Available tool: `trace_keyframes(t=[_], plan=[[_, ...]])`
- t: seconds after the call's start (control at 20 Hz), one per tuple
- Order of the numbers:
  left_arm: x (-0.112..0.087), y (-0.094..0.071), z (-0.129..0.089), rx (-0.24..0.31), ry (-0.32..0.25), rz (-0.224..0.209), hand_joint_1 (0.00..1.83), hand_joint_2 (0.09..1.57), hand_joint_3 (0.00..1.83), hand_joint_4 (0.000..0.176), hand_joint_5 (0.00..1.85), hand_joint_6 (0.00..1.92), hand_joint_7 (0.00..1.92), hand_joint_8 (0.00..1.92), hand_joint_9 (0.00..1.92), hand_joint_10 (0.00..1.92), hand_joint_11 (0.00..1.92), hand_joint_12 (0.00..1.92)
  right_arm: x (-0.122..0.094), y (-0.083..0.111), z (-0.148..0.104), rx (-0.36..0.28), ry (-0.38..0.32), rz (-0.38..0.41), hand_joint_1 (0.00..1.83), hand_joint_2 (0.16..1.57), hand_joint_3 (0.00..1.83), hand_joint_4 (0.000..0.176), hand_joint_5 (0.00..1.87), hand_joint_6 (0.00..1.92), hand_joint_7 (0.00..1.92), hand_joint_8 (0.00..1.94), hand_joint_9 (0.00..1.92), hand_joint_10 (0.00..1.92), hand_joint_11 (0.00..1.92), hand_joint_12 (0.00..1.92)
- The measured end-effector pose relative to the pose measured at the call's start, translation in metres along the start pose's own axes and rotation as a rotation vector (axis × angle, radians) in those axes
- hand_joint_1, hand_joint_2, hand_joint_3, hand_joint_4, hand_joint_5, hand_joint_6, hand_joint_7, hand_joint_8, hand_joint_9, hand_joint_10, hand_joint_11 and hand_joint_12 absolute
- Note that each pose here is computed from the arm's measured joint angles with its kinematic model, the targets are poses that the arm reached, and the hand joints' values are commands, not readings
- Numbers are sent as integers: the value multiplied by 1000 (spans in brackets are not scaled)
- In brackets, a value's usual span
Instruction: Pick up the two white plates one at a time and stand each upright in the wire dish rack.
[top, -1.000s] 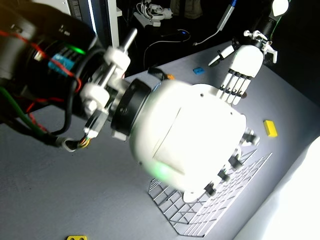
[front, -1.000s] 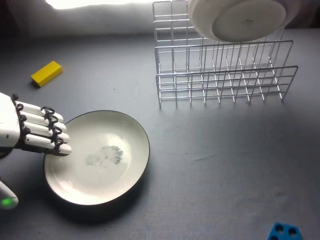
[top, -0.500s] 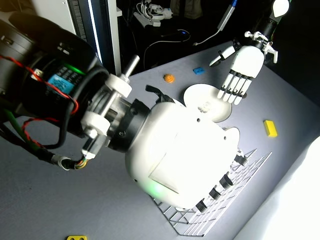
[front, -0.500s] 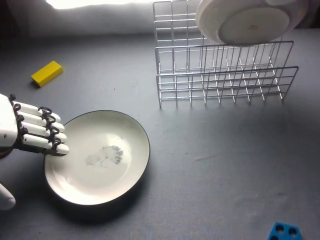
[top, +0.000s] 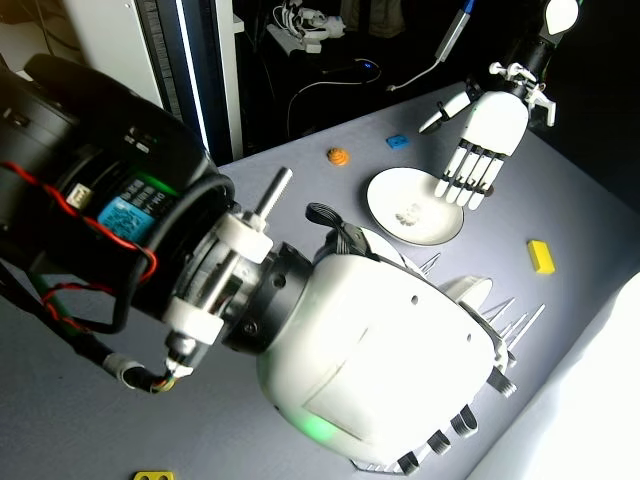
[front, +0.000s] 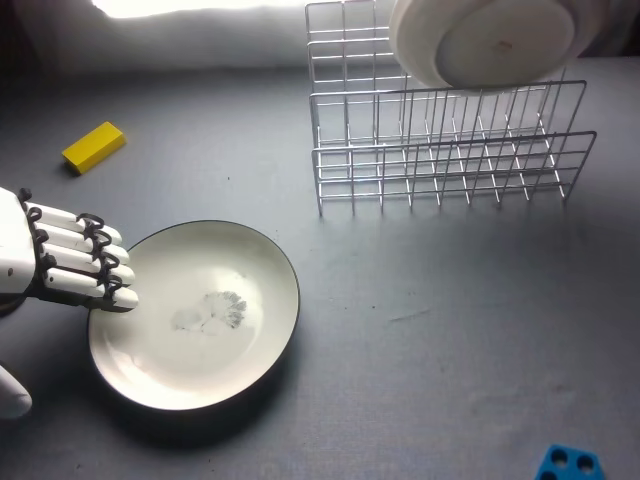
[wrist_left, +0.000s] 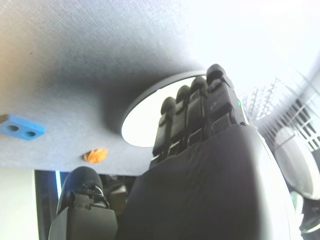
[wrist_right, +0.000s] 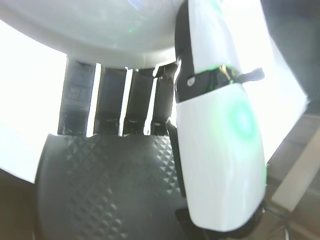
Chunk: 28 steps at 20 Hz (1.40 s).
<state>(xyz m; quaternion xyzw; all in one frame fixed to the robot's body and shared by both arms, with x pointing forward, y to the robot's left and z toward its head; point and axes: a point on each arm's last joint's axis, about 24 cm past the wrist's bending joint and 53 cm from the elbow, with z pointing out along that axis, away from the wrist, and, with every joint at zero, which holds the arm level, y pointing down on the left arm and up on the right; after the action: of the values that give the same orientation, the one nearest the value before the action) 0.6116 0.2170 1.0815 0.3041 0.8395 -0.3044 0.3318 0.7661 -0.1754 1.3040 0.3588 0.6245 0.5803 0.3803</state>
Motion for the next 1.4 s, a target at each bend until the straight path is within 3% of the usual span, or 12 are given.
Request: trace_keyframes(t=[0.05, 0.2, 0.35, 0.4, 0.8, 0.85, 1.05, 1.25, 1.4], plan=[[0, 0, 0, 1, -1, -1, 0, 1059, 1, 0, 78, 8, 44, 7, 13, 4, 0, 0, -1, -3, 0, 4, -3, 11, 1377, 1087, 1, 0, 906, 998, 1043, 891, 1057, 961, 940, 943], [0, -1, 0, 4, 0, -1, 0, 1046, 0, 0, 67, 2, 45, 7, 16, 5, 0, 0, 0, -6, 1, 14, 1, 53, 1382, 1092, 0, 0, 902, 980, 1015, 948, 1050, 998, 920, 971], [0, -2, 2, 7, 0, 0, 0, 1044, 0, 0, 57, 0, 26, 0, 2, 0, 1, 0, -1, -9, 3, 20, -4, 80, 1392, 1065, 0, 0, 944, 878, 1078, 847, 1120, 913, 970, 952], [0, -2, 2, 7, 1, 1, 0, 1046, 0, 0, 65, 5, 30, 3, 3, 1, 0, 0, -1, -12, 4, 26, -3, 84, 1387, 1087, 0, 0, 913, 860, 1010, 998, 1078, 996, 994, 967], [0, -1, 2, 6, 0, -1, 0, 1052, 0, 0, 70, 3, 44, 6, 15, 4, 0, 0, -11, -33, 3, 55, -34, 77, 1383, 1099, 1, 0, 893, 969, 980, 1019, 1034, 1035, 936, 999], [0, -1, 2, 6, 0, -1, 0, 1048, 0, 0, 75, 5, 43, 4, 11, 2, 0, 0, -21, -35, 3, 47, -58, 76, 1384, 1093, 0, 0, 911, 966, 1001, 989, 1041, 1001, 928, 985], [0, -1, 2, 7, 1, -1, 0, 1059, 3, 0, 73, 2, 48, 4, 21, 4, 1, 0, -25, -48, 2, 73, -67, 66, 1386, 1089, 0, 0, 925, 929, 1005, 979, 1052, 1000, 941, 974], [1, 0, 2, 5, 4, -2, 0, 1054, 1, 0, 99, 12, 76, 13, 48, 14, 22, 10, -31, -45, 2, 62, -82, 77, 1384, 1095, 0, 0, 903, 975, 997, 982, 1037, 1023, 912, 969], [2, 1, 2, 5, 7, -2, 0, 1052, 0, 0, 73, 3, 43, 0, 23, 2, 8, 3, -30, -48, 2, 63, -84, 79, 1386, 1090, 1, 0, 930, 886, 989, 1023, 1045, 1029, 961, 981]])
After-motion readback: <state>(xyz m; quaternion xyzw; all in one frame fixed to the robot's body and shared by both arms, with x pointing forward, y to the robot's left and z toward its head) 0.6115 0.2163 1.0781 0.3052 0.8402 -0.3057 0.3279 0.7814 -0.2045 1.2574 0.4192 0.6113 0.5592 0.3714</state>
